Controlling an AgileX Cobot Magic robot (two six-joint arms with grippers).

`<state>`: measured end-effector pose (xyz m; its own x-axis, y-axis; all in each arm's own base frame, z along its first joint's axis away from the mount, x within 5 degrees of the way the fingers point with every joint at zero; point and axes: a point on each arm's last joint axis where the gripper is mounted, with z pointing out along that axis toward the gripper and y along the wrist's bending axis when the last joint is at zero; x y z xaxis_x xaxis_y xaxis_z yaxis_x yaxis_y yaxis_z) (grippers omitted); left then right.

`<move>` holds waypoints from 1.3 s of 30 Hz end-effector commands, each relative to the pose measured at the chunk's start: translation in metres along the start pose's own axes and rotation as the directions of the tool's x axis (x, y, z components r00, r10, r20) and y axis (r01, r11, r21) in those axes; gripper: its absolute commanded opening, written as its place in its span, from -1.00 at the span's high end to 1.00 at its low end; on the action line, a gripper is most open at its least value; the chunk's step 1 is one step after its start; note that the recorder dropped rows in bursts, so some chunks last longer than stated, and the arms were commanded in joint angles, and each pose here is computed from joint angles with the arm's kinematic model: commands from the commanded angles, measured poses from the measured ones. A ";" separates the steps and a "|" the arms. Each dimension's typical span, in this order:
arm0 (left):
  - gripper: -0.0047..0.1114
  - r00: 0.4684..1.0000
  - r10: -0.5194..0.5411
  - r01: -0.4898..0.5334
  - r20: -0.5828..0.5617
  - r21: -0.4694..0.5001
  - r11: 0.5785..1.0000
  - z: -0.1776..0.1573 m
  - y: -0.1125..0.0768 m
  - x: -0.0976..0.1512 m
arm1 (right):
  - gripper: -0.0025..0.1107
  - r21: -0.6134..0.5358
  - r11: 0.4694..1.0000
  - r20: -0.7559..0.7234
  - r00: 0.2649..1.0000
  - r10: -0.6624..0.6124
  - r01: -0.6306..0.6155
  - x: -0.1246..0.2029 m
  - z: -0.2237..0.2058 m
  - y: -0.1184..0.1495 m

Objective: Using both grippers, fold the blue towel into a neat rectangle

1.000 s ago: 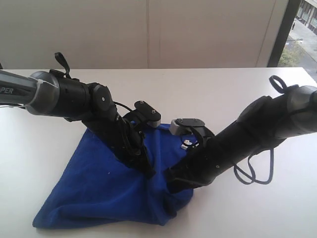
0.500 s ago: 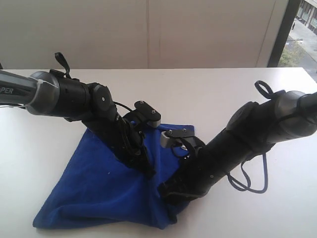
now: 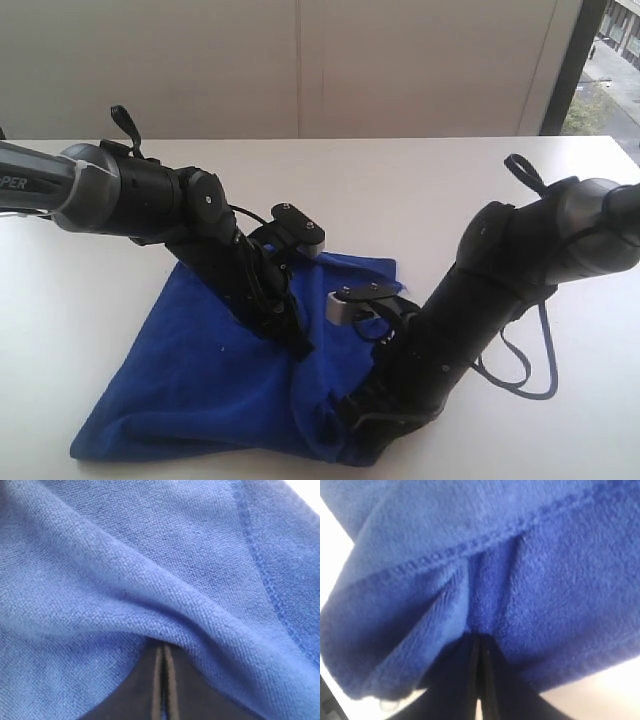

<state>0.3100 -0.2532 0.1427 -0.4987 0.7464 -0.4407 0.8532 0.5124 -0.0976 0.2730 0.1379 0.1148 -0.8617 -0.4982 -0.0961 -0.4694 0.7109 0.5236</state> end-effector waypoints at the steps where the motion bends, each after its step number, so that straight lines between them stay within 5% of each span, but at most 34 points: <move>1: 0.92 0.998 0.005 -0.004 -0.059 0.009 1.000 0.017 0.001 0.012 | 0.96 0.072 0.996 -0.097 0.995 -0.040 0.047 0.010 0.003 -0.008; 18: 0.92 0.992 0.047 -0.044 -0.117 0.028 0.999 0.016 0.000 0.017 | 0.96 0.303 0.952 -0.149 0.989 -0.002 0.047 0.019 -0.025 -0.014; 29: 0.92 0.993 0.045 -0.042 -0.114 0.026 0.999 0.015 0.000 0.017 | 0.96 0.390 0.920 0.103 0.992 -0.075 0.029 0.000 -0.044 -0.009; 39: 0.92 0.992 0.043 -0.040 -0.115 0.027 0.999 0.015 0.000 0.017 | 0.96 0.341 0.940 0.234 0.970 -0.068 -0.016 -0.013 -0.039 -0.008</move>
<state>0.3102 -0.2524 0.1423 -0.4822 0.7641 -0.4285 0.8635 0.4970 -0.0854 0.2944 0.1176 0.1484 -0.8501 -0.4231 -0.3134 -0.4904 0.8530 0.1785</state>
